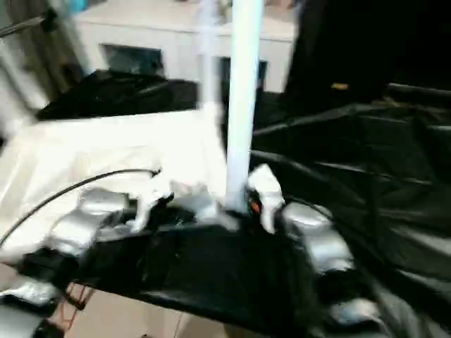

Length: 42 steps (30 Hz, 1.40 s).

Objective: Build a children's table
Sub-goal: Rotate leg to tighten

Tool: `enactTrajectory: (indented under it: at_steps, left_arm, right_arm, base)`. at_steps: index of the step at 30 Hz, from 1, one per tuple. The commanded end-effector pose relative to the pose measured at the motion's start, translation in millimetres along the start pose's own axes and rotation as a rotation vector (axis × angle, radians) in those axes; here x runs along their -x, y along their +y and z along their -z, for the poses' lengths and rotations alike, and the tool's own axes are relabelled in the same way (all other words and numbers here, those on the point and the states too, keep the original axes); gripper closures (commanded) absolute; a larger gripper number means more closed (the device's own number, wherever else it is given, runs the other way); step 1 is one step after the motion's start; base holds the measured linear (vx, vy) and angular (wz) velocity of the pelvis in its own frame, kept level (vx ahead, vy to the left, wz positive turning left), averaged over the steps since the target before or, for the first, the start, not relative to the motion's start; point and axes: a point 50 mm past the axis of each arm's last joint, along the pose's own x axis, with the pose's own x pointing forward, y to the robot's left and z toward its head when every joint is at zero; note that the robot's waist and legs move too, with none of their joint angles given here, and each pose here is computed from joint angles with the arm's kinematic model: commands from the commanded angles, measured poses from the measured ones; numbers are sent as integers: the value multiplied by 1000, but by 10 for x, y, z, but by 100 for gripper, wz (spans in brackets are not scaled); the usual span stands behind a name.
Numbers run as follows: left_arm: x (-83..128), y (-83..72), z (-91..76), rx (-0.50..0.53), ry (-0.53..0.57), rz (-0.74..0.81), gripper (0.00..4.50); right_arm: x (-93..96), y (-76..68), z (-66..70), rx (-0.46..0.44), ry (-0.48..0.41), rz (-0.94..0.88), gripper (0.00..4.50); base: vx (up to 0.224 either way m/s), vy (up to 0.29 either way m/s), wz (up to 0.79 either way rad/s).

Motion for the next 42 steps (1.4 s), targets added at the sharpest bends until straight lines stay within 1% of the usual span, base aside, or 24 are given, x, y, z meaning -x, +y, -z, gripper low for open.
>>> enactTrajectory:
  at_steps: [1, 3, 4, 7, 8, 9, 12, 13, 14, 16, 17, 19, 20, 23, 25, 26, 29, 33, 36, 37, 40, 42]
  left_arm:
    - [-226, -50, -195, 13, -51, -61, 450]
    - [-312, -67, -261, 39, -67, -100, 450]
    - [-339, -78, -289, 43, -76, -105, 450]
    - [-368, -101, -314, 40, -84, -97, 450]
    - [-365, -138, -317, 6, -89, -56, 450]
    - [-358, -148, -311, -2, -87, -41, 450]
    - [-334, -154, -295, -18, -81, -24, 450]
    - [-307, -162, -276, -30, -74, -2, 450]
    - [-287, -173, -266, -46, -71, 20, 450]
    - [-268, -183, -251, -54, -65, 39, 450]
    - [-209, -192, -220, -96, -52, 88, 450]
    - [-183, -190, -204, -107, -43, 105, 450]
    - [-154, -182, -201, -123, -45, 116, 450]
    - [-78, -160, -193, -149, -43, 155, 450]
    - [-45, -156, -166, -164, -24, 184, 450]
    - [-8, -150, -138, -178, -6, 204, 450]
    - [44, -155, -130, -189, -1, 246, 450]
    - [114, -143, -124, -199, 8, 284, 450]
    - [147, -126, -94, -201, 22, 281, 450]
    - [157, -122, -93, -202, 22, 283, 450]
    - [172, -115, -76, -197, 22, 280, 450]
    - [166, -114, -51, -188, 24, 267, 450]
  right_arm:
    - [-233, 264, 162, -63, 75, -11, 182]
    - [-347, 293, 143, -91, 87, 87, 182]
    - [-397, 311, 116, -90, 80, 118, 182]
    - [-456, 321, 73, -80, 63, 152, 182]
    - [-475, 305, 34, -127, 29, 149, 147]
    - [-477, 297, 15, -143, 14, 140, 112]
    - [-467, 282, -17, -161, -8, 114, 103]
    - [-447, 259, -49, -150, -18, 94, 103]
    - [-421, 239, -66, -140, -21, 77, 85]
    - [-395, 217, -82, -127, -25, 65, 68]
    - [-312, 168, -115, -81, -29, 17, 55]
    - [-268, 146, -121, -51, -24, -8, 29]
    - [-205, 122, -120, -2, -15, -44, 23]
    - [-5, 122, -145, 113, 3, -204, 23]
    - [98, 129, -157, 145, 14, -288, 23]
    - [181, 131, -163, 169, 30, -349, 23]
    - [270, 137, -176, 179, 52, -425, 23]
    - [325, 171, -197, 180, 63, -494, 23]
    - [335, 197, -169, 183, 90, -520, 60]
    - [340, 204, -166, 187, 97, -529, 60]
    - [340, 217, -152, 172, 101, -541, 93]
    - [318, 219, -106, 168, 116, -540, 103]
  base:
    - [0, 0, 0]
    - [0, 0, 0]
    - [0, 0, 0]
    - [0, 0, 0]
    - [0, 0, 0]
    - [0, 0, 0]
    - [0, 0, 0]
    - [0, 0, 0]
    - [0, 0, 0]
    - [0, 0, 0]
    - [0, 0, 0]
    - [0, 0, 0]
    - [0, 0, 0]
    - [0, 0, 0]
    - [0, 0, 0]
    - [0, 0, 0]
    - [0, 0, 0]
    - [0, 0, 0]
    - [0, 0, 0]
    - [0, 0, 0]
    - [0, 0, 0]
    - [0, 0, 0]
